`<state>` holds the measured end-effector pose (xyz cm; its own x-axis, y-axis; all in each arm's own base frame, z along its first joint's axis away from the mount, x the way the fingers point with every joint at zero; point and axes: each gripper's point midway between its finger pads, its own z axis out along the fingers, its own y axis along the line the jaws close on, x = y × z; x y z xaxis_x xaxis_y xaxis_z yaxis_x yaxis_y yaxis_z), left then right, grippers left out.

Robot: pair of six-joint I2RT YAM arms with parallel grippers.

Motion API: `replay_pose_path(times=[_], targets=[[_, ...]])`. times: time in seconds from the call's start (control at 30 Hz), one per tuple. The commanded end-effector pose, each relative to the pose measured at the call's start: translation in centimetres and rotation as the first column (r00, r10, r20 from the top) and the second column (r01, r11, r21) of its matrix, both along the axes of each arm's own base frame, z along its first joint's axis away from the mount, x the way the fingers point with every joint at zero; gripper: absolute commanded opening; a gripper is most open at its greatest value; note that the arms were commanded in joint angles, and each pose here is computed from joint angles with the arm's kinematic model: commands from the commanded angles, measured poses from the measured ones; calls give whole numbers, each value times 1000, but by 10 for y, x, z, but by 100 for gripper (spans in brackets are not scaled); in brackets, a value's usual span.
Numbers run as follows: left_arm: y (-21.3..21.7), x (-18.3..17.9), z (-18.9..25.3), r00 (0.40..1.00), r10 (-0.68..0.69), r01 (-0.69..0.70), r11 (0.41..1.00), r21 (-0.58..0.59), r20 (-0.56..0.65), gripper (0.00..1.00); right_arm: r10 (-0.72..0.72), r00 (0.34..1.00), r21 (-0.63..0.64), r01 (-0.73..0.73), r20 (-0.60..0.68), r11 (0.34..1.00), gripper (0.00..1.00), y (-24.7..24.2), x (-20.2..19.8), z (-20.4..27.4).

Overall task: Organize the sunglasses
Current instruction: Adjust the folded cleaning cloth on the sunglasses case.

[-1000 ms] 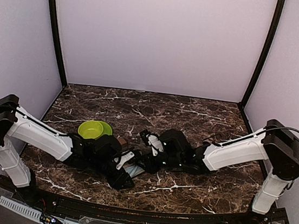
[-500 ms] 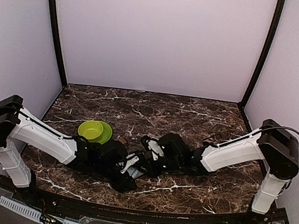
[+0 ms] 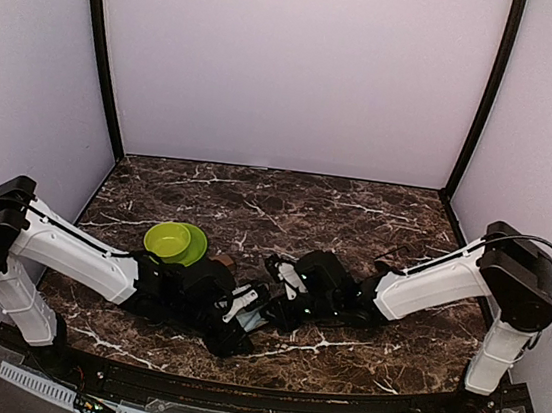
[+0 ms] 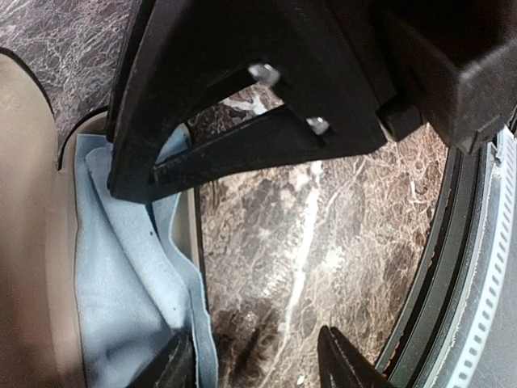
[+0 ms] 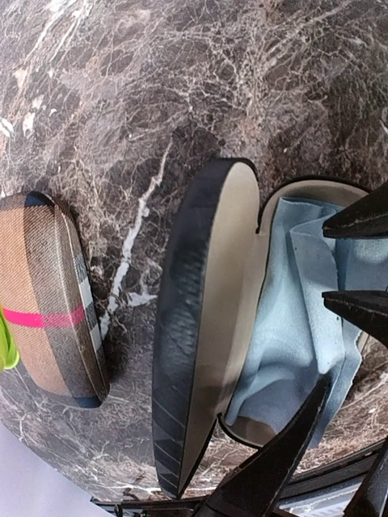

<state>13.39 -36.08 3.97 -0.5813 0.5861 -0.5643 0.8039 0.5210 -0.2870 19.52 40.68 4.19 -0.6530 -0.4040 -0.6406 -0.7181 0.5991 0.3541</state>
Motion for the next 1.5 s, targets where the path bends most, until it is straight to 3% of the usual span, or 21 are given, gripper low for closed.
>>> replay_pose_path(times=[0.0,0.9,1.23,1.47], targets=[[1,-7,6,1000,-22,21,1000,-22,-8,53,10,1000,22,-10,19,1000,23,1,-7,9],[3,-12,22,998,-46,53,989,-140,50,57,75,997,-64,-73,35,995,13,-9,-23,-3],[7,0,30,995,20,-3,987,-160,101,56,72,996,-24,-71,50,997,12,-6,-23,9],[6,3,50,989,44,-7,969,-246,144,56,73,996,-10,-73,44,997,12,-6,-25,10]])
